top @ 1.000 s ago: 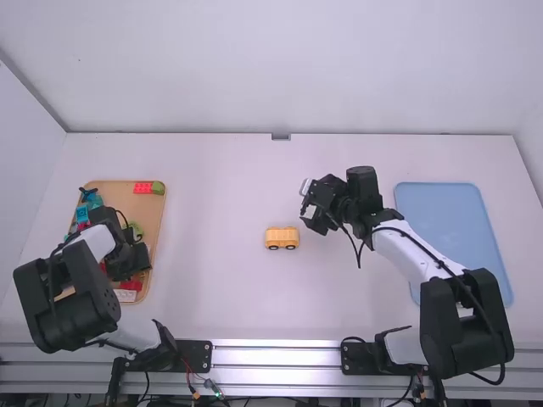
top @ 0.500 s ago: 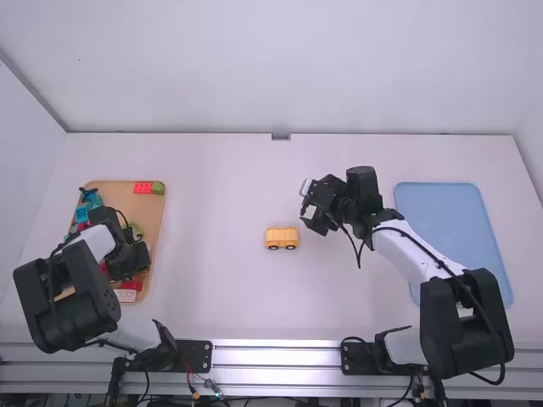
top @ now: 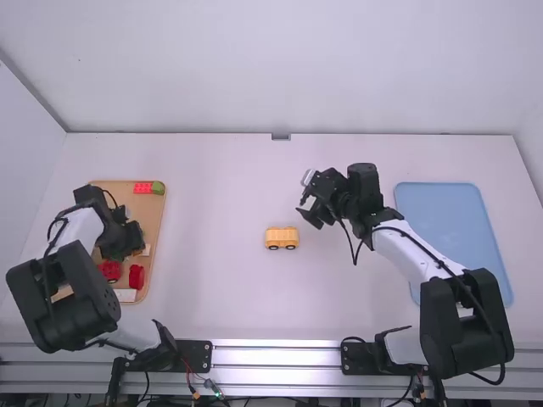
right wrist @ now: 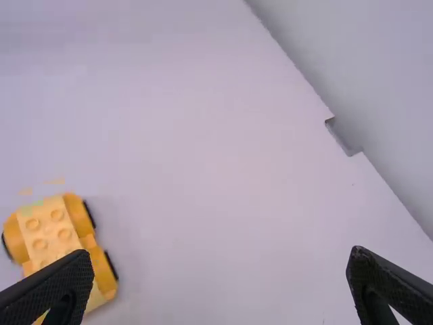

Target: Assemble lego blocks to make yellow taxi

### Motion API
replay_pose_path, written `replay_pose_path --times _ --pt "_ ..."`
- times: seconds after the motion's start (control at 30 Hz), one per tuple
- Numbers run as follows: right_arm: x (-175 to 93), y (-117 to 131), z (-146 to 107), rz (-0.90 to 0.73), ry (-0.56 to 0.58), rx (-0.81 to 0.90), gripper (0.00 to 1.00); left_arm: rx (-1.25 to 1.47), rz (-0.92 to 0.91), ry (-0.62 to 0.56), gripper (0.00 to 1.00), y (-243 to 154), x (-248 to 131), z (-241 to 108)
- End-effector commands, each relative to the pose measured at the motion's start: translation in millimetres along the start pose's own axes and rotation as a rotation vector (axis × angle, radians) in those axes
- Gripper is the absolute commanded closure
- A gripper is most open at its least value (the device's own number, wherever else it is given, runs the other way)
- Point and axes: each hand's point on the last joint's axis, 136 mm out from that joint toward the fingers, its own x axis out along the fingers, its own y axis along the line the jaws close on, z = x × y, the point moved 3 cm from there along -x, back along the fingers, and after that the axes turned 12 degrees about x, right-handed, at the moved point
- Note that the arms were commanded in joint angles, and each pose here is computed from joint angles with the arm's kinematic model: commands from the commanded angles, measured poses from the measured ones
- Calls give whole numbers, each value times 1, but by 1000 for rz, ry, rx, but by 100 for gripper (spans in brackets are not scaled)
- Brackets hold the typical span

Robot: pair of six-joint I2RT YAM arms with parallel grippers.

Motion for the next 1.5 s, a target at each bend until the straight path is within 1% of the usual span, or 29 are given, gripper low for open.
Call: replay_pose_path --times 0.0,0.07,0.1,0.13,0.17,0.2,0.23,0.27,0.33,0.37,0.43,0.5,0.53,0.6,0.67,0.73,0.83,0.93,1.1,1.2,1.27,1.3,1.37,1.47 --pt "-8 -8 30 -18 -86 125 1 104 -179 -115 97 -31 -14 23" --pt "-10 -4 46 41 -162 205 1 252 -281 -234 98 -61 -26 40" --pt "-10 -3 47 46 -168 210 1 263 -287 -242 98 -63 -27 41" --pt "-12 0 55 89 -204 247 1 355 -343 -314 98 -84 -36 49" --pt "-13 2 58 110 -219 263 1 387 -357 -335 98 -91 -38 51" --pt "-15 4 64 143 -247 301 1 469 -370 -383 98 -111 -45 55" --pt "-16 4 65 149 -251 307 1 484 -366 -391 98 -115 -47 55" --pt "-17 4 66 162 -262 319 1 533 -364 -417 98 -128 -51 57" --pt "-20 10 73 222 -286 364 1 693 -421 -519 98 -174 -66 61" --pt "-21 11 74 232 -290 366 1 706 -428 -528 98 -178 -67 62" --pt "-25 18 82 301 -316 391 1 928 -590 -656 98 -234 -86 56" --pt "-27 20 85 325 -329 398 1 1016 -666 -701 98 -254 -94 50" --pt "-30 22 91 353 -352 398 1 1102 -762 -757 98 -278 -104 44" --pt "-39 25 99 413 -389 384 1 1180 -860 -818 98 -303 -111 40" --pt "-45 26 103 453 -411 376 1 1187 -914 -840 98 -313 -114 40" --pt "-55 28 107 518 -436 346 1 1208 -1046 -866 98 -326 -124 35" --pt "-59 26 108 529 -444 342 0 1287 -1203 -901 98 -335 -135 23" --pt "-60 26 108 529 -445 341 1 1313 -1282 -904 98 -339 -139 19" --pt "-66 39 119 590 -487 262 6 1329 -1347 -889 98 -352 -144 11" --pt "-68 41 123 603 -491 277 7 1350 -1364 -892 98 -356 -146 7" --pt "-69 42 122 614 -489 269 14 1350 -1374 -891 98 -359 -148 6" --pt "-69 42 122 615 -489 269 15 1348 -1376 -888 98 -359 -149 5" --pt "-68 43 122 617 -486 273 23 1343 -1380 -886 98 -359 -150 6" --pt "-68 43 122 616 -489 269 25 1349 -1377 -898 98 -359 -151 7"
